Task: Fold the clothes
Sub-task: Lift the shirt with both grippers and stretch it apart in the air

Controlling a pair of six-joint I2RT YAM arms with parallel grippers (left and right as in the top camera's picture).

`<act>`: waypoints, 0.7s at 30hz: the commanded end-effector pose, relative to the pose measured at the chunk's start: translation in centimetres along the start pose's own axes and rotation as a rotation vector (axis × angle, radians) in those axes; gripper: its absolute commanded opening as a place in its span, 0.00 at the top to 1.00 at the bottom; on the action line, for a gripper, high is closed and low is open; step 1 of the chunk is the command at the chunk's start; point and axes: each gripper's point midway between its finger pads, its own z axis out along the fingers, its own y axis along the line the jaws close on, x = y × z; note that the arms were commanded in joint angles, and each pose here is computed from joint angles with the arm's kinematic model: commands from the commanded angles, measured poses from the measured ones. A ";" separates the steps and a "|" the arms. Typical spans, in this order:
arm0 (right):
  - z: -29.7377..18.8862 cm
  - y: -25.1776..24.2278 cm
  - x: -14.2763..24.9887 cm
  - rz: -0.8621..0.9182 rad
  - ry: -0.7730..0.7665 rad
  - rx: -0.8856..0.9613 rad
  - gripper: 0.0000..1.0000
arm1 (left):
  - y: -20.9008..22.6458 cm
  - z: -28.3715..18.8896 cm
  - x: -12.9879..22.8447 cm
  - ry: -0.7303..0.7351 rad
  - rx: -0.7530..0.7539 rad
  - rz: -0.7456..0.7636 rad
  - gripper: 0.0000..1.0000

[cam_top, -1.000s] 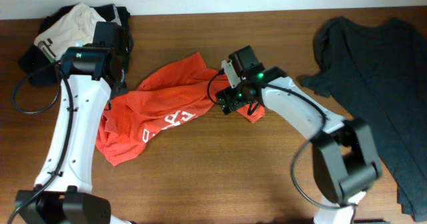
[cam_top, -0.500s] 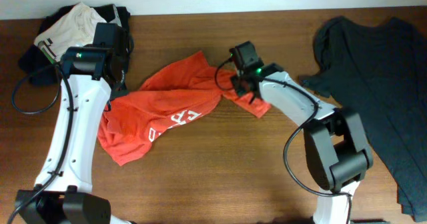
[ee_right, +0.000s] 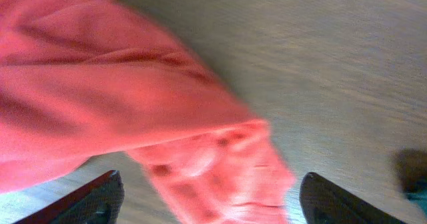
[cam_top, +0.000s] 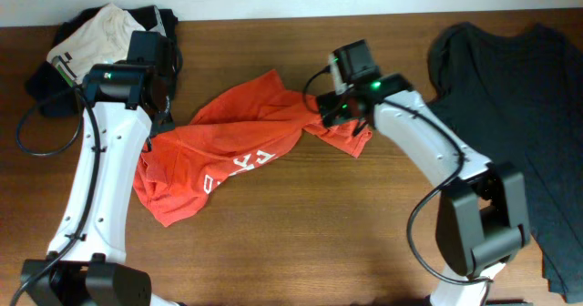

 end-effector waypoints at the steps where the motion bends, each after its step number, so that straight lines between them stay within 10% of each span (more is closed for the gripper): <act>1: 2.7 2.3 2.2 -0.092 0.056 -0.018 0.27 | 0.4 0.0 -0.3 -0.011 -0.020 -0.021 1.00; 10: 7.6 0.9 3.6 -0.096 0.097 0.074 0.37 | 0.5 0.0 -0.2 -0.004 -0.023 -0.017 1.00; 17: 7.7 -0.5 3.0 -0.068 0.083 0.159 0.89 | 0.5 0.0 -0.2 -0.005 -0.023 -0.017 1.00; 21: 3.0 -1.0 -0.1 0.000 0.034 0.183 0.96 | 0.5 -2.2 -0.3 -0.053 0.008 -0.015 1.00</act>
